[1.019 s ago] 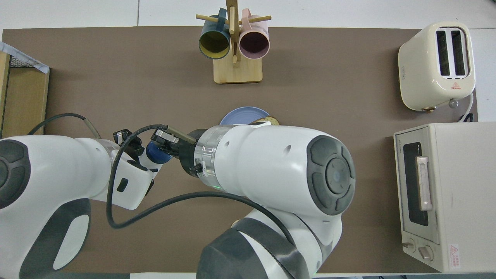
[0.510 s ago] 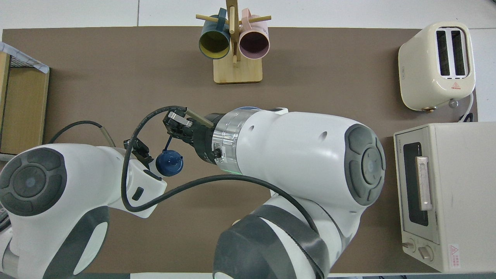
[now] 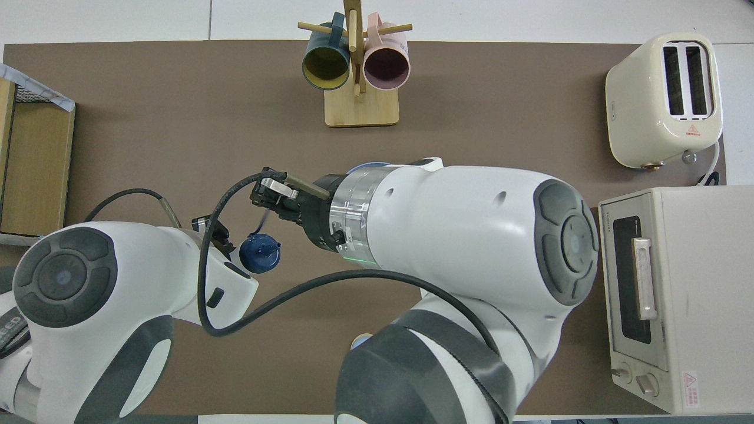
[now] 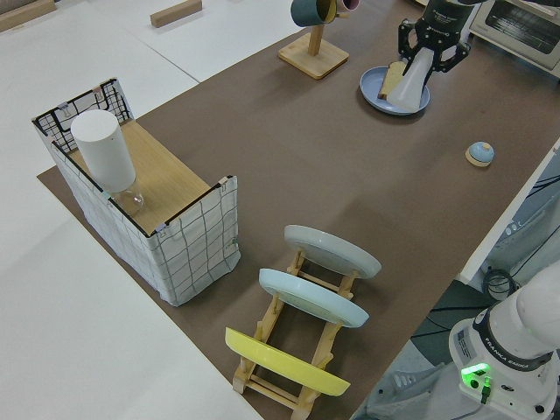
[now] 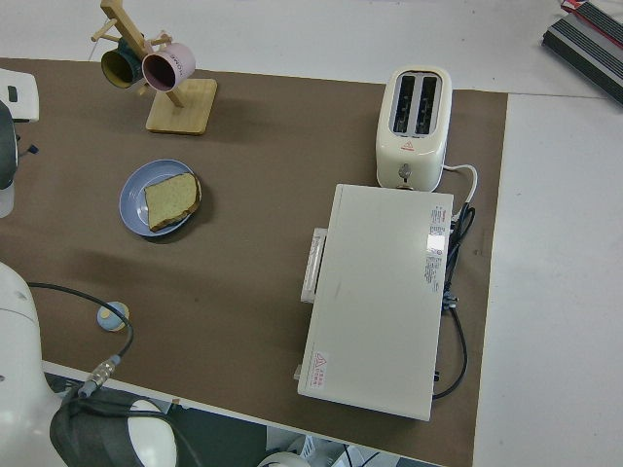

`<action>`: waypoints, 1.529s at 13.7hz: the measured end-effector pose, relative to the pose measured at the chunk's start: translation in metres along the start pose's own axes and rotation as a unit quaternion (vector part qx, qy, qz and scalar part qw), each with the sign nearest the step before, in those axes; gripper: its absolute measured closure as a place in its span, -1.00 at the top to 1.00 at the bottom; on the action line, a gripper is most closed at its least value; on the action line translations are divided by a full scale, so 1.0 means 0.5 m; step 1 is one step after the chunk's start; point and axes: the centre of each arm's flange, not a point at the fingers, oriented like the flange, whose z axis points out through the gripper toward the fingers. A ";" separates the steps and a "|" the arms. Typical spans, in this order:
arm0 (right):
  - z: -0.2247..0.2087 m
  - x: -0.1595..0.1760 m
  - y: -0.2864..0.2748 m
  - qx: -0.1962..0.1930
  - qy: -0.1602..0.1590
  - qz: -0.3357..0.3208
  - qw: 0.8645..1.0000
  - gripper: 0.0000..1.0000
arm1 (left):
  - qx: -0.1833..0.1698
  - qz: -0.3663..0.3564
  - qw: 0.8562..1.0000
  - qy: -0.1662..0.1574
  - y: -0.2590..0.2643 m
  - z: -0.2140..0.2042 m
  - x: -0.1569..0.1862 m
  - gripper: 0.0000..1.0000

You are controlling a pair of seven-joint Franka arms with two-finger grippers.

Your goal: Put bread on plate and add seasoning

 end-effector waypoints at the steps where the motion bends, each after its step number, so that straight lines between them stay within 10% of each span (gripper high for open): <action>1: -0.003 0.005 0.005 -0.002 0.001 0.002 1.000 0.07 | -0.001 -0.001 1.000 -0.001 0.000 0.002 -0.001 -0.17; 5: -0.015 0.076 0.094 -0.062 0.000 -0.034 0.997 1.00 | 0.015 -0.007 1.000 -0.021 -0.005 0.002 -0.008 -0.17; 13: -0.266 0.346 0.365 -0.308 -0.018 -0.154 0.939 1.00 | 0.065 -0.014 0.989 -0.131 -0.020 0.013 0.078 -0.17; 21: -0.491 0.398 0.443 -0.376 -0.044 -0.167 0.910 1.00 | 0.062 -0.007 0.956 -0.287 -0.025 0.145 0.317 -0.17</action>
